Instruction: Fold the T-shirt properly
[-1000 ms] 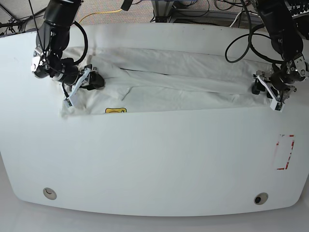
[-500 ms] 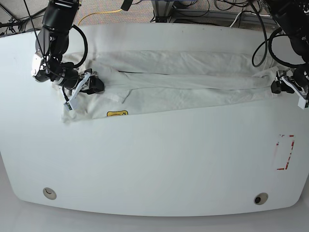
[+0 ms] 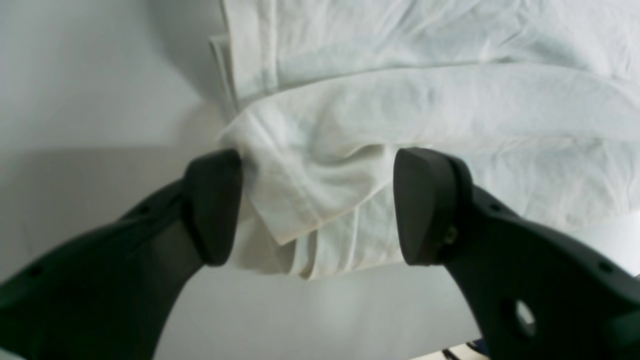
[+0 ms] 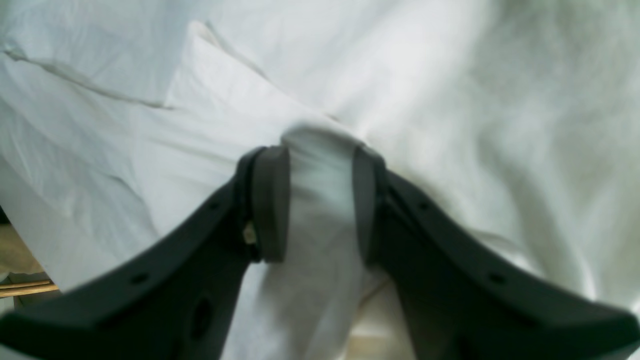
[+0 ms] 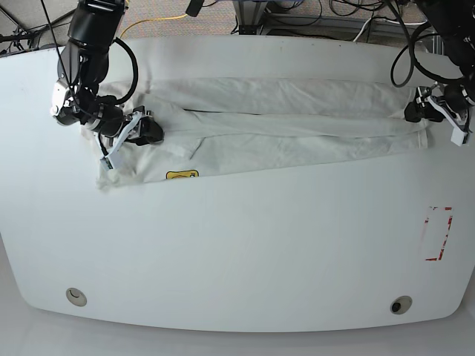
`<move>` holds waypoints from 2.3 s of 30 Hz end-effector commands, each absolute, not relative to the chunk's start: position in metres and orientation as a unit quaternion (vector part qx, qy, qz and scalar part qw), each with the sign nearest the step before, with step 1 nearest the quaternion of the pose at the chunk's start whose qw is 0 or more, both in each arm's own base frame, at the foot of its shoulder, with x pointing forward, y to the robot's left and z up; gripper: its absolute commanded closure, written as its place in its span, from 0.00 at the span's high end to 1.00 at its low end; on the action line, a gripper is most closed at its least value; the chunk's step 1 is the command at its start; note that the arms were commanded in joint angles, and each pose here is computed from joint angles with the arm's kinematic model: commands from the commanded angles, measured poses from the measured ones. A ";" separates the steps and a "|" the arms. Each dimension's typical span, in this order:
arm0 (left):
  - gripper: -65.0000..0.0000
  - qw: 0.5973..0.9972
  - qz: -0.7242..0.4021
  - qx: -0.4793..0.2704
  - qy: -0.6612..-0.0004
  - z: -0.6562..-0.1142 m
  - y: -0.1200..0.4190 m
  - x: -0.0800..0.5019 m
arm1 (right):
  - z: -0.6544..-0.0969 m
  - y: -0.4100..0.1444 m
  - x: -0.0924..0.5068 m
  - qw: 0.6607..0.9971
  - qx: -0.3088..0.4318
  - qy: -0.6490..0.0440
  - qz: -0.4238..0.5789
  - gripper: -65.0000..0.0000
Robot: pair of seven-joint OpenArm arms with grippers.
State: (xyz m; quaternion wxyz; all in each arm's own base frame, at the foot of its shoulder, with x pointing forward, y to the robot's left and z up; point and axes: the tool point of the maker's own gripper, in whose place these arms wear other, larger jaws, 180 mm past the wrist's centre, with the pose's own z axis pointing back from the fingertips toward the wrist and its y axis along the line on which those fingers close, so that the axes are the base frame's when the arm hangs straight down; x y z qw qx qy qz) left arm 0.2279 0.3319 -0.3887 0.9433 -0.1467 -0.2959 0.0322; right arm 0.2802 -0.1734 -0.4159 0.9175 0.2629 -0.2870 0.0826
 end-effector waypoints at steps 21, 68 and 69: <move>0.05 0.935 0.069 -0.193 -0.289 -0.418 0.321 0.227 | -0.424 -0.174 0.273 0.928 0.252 -0.263 0.083 0.33; 0.47 0.830 -0.333 -0.222 -0.388 -0.315 0.030 0.272 | -0.424 -0.163 0.275 0.923 0.264 -0.267 0.080 0.33; 0.50 0.827 -0.340 -0.226 -0.388 -0.313 0.022 0.273 | -0.424 -0.163 0.275 0.923 0.264 -0.267 0.080 0.33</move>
